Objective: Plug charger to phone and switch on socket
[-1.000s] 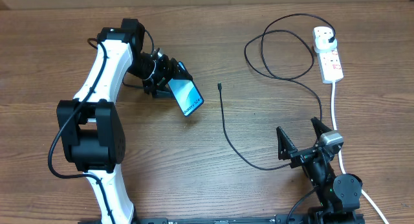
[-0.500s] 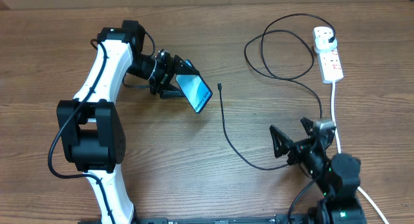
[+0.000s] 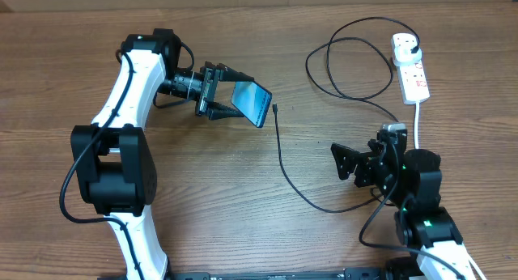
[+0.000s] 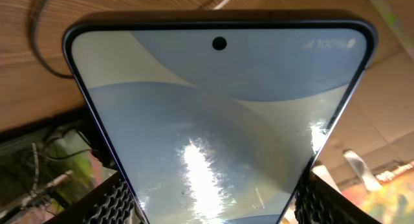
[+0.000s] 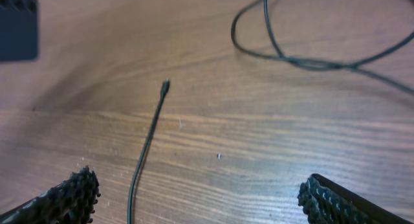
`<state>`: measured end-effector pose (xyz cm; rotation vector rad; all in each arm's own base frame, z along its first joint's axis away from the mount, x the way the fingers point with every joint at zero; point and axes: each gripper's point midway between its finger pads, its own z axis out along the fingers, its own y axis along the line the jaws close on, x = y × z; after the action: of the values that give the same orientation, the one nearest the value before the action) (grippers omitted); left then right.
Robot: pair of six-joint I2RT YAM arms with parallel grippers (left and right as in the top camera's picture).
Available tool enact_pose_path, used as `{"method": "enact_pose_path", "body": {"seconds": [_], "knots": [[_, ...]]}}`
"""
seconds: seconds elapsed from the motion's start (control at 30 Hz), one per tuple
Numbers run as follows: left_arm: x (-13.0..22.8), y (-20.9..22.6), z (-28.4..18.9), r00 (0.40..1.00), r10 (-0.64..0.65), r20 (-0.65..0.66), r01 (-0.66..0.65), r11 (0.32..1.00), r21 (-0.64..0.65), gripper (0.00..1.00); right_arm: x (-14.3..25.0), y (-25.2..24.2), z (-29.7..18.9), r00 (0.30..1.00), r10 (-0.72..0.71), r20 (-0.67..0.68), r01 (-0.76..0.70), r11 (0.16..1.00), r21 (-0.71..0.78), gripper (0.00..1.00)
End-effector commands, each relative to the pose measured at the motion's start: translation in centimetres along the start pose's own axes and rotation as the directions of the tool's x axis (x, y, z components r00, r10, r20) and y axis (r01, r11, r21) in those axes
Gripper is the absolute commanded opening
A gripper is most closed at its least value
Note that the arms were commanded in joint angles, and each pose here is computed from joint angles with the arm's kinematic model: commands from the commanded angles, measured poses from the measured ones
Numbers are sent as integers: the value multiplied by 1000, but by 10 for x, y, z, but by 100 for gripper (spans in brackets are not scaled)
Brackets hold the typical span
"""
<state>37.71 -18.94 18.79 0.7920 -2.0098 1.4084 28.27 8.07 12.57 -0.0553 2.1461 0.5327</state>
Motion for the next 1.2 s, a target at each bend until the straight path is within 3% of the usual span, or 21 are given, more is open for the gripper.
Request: {"method": "enact_pose_path", "body": {"seconds": [0.0,0.13,0.23,0.33,0.43,0.63,0.83,1.0,1.17], "knots": [[13,-24,-12,998,-3,-62,10,994,109,4,-4,8,5,1000,5,-21,-6,999,-40,100],[11,-24,-14,998,-6,-57,13,993,114,4,5,6,11,998,35,-61,-38,998,-42,100],[6,-22,-15,999,8,-31,-5,995,98,4,-3,11,14,977,208,-49,-211,975,-70,100],[-1,-14,-14,1000,5,10,-5,999,52,4,-17,30,16,962,270,-38,-272,945,-183,100],[-9,-6,-15,998,3,55,-3,1000,6,4,-22,32,23,930,361,-73,-369,910,-190,100],[-34,22,-20,975,-73,212,103,986,-134,4,-35,64,47,920,330,-211,-374,901,-222,100],[-56,46,-32,909,-160,384,257,942,-216,4,-39,106,77,913,273,-305,-358,894,-271,99],[-65,52,-38,885,-152,440,278,931,-238,4,-19,130,102,859,341,-383,-457,846,-272,85],[-66,54,-39,880,-147,451,281,927,-247,4,-14,149,111,843,357,-402,-491,817,-303,80]]}}
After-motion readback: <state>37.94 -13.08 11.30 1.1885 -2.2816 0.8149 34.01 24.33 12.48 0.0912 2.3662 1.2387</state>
